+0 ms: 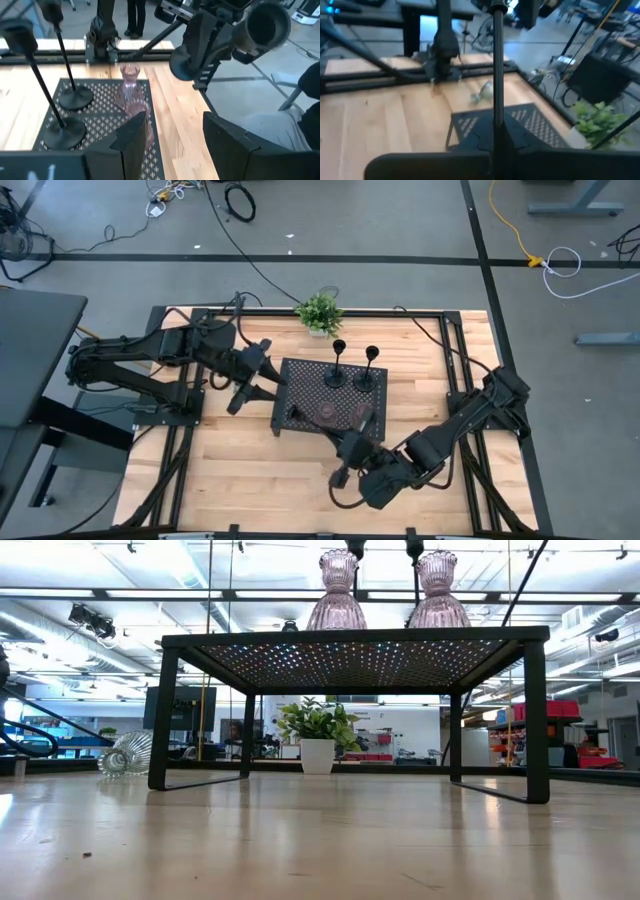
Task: Pick & Place candle stick holders
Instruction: Put the black candle holder on the shelf
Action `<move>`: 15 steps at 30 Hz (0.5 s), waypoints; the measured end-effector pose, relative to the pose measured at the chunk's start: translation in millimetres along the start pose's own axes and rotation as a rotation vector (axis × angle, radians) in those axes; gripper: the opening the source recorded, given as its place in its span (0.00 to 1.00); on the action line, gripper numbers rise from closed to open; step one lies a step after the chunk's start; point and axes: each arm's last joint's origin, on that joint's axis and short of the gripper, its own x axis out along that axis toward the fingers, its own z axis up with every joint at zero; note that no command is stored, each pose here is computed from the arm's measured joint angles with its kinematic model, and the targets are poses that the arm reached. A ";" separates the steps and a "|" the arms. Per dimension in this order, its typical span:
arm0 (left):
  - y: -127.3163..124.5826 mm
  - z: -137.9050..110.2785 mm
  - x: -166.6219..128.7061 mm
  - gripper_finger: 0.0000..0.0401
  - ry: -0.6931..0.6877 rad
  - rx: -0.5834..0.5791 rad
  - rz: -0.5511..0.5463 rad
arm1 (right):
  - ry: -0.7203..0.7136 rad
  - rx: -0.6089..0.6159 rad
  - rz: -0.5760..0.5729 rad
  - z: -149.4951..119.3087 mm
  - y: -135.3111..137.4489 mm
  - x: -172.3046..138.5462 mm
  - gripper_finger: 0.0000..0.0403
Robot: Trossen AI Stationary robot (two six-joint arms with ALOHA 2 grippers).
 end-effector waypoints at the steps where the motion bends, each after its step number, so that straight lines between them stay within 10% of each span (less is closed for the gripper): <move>1: 0.0 1.2 0.0 0.49 -0.012 0.005 -0.001 | -0.012 0.004 -0.009 2.7 -1.7 0.6 0.00; 15: -2.0 19.3 -1.8 0.49 -0.193 0.074 -0.032 | -0.175 -0.058 0.008 43.4 -21.3 29.4 0.00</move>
